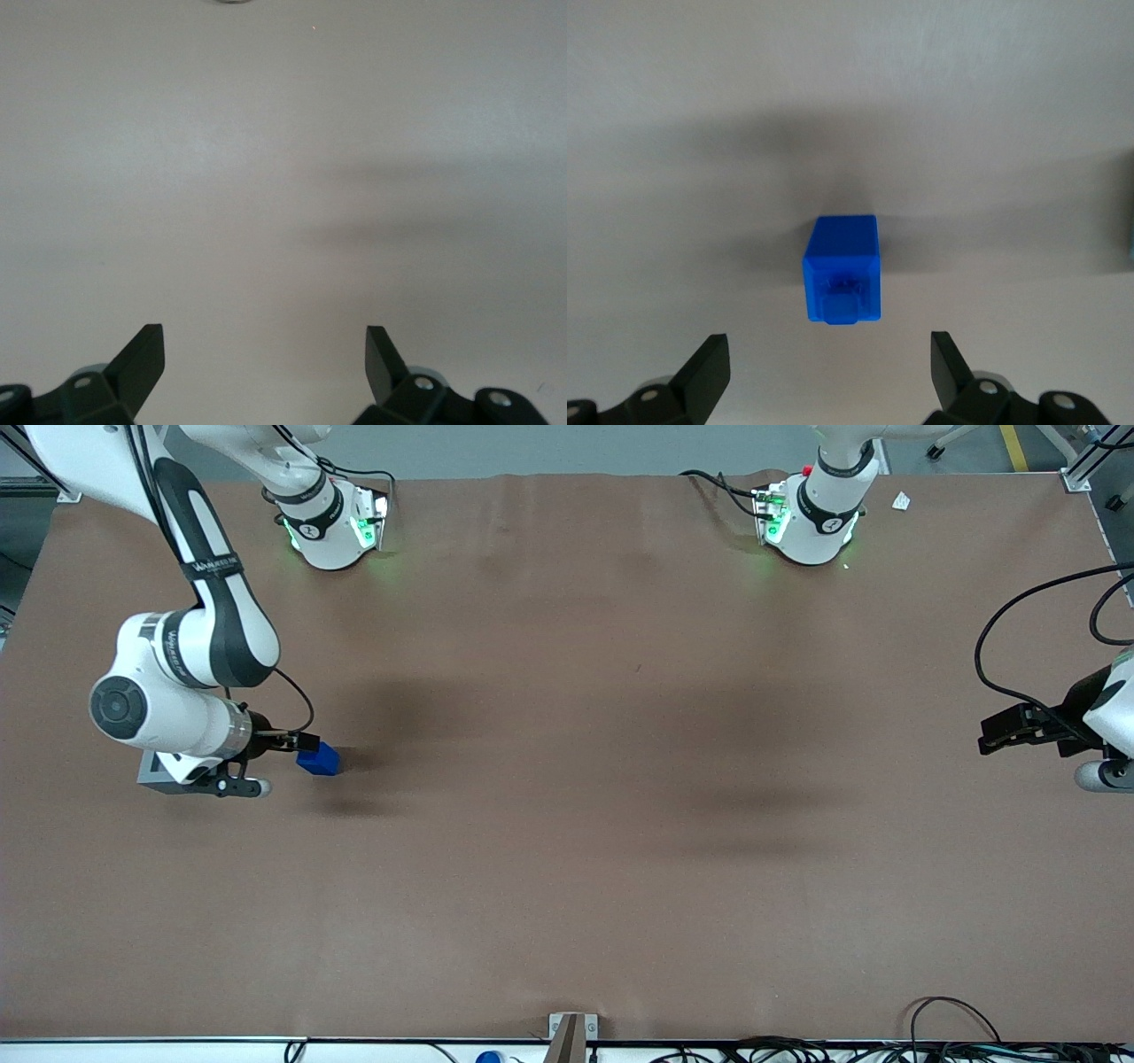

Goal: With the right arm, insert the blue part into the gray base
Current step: 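Lower the right gripper over the blue block and close on it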

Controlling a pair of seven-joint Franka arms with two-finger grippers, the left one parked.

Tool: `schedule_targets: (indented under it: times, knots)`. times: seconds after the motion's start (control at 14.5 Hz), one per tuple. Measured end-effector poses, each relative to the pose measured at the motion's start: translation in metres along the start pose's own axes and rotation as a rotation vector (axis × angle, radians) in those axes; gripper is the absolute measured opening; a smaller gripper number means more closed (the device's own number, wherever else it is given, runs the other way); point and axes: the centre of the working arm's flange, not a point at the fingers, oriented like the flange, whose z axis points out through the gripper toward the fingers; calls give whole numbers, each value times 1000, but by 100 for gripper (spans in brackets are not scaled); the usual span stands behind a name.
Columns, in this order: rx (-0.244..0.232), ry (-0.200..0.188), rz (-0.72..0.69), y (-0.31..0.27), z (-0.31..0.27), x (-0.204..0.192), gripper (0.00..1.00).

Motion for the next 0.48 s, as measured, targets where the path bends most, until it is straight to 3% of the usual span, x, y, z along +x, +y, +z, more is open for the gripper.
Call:
schedule_targets:
  times: [0.14,0.34,0.48]
  knots:
    - [-2,-7,0,0,17,2,100]
    - [-1,42,-5,-3,34,4,100]
    - [0,56,-4,-3,38,3,100]
